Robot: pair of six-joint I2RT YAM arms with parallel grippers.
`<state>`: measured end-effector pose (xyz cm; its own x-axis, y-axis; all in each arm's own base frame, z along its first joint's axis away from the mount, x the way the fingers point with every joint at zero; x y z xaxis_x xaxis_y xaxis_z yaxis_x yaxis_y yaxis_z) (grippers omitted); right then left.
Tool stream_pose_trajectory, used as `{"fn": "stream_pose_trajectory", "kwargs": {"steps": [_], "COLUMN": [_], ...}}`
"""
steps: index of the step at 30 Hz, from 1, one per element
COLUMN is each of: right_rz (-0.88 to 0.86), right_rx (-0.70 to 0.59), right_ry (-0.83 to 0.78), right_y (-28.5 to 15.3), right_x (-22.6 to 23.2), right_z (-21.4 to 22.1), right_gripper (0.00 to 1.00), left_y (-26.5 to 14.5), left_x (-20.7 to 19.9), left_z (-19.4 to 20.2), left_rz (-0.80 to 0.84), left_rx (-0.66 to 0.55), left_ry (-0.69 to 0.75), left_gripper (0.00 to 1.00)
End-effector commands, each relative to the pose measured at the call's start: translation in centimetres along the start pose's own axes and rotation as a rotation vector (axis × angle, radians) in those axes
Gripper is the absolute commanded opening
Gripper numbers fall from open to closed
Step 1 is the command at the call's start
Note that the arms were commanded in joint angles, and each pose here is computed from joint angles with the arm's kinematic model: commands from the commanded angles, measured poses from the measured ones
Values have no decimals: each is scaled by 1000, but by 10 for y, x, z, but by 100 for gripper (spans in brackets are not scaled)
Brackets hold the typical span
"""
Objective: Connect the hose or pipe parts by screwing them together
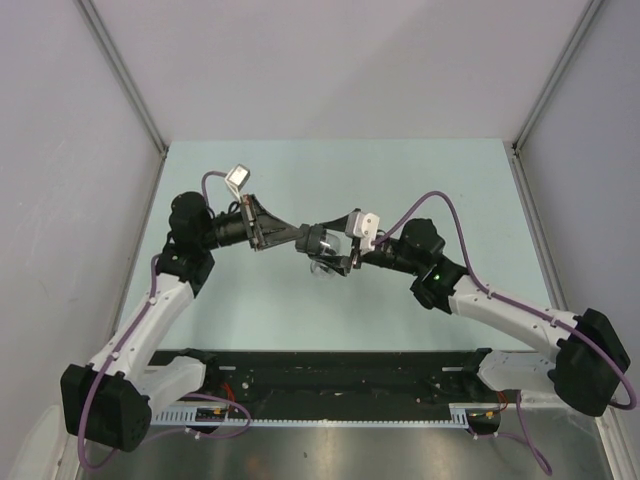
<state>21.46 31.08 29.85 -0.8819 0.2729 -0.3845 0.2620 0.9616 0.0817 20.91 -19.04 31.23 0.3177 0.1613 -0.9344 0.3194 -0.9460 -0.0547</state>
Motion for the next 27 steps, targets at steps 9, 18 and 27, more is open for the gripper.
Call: {"fn": "stream_pose_trajectory", "kwargs": {"steps": [9, 18, 27], "right_rz": [47, 9, -82], "right_rx": [-270, -343, -336], "right_ry": [195, 388, 598], "right_y": [-3, -14, -23], "right_x": [-26, -36, -33], "right_z": [-49, -59, -59], "right_gripper": [0, 0, 0], "left_y": [-1, 17, 29], "left_x": [-14, 13, -6], "left_z": [3, 15, 49], "left_rz": [113, 82, 190], "left_rx": [-42, -34, -82], "left_ry": [425, 618, 1195], "left_gripper": [1, 1, 0]}}
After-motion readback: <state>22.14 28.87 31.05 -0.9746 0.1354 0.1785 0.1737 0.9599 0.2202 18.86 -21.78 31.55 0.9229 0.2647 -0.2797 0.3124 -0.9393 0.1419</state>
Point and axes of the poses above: each gripper's point midway between its finger pads, its own y axis out along the fingers, its own x axis along the line the jaws close on, z = x × y, the point moved 4 cm from there along -y, back along the fingers, and after that the axes turned 3 degrees about -y, right-handed, at the moved point
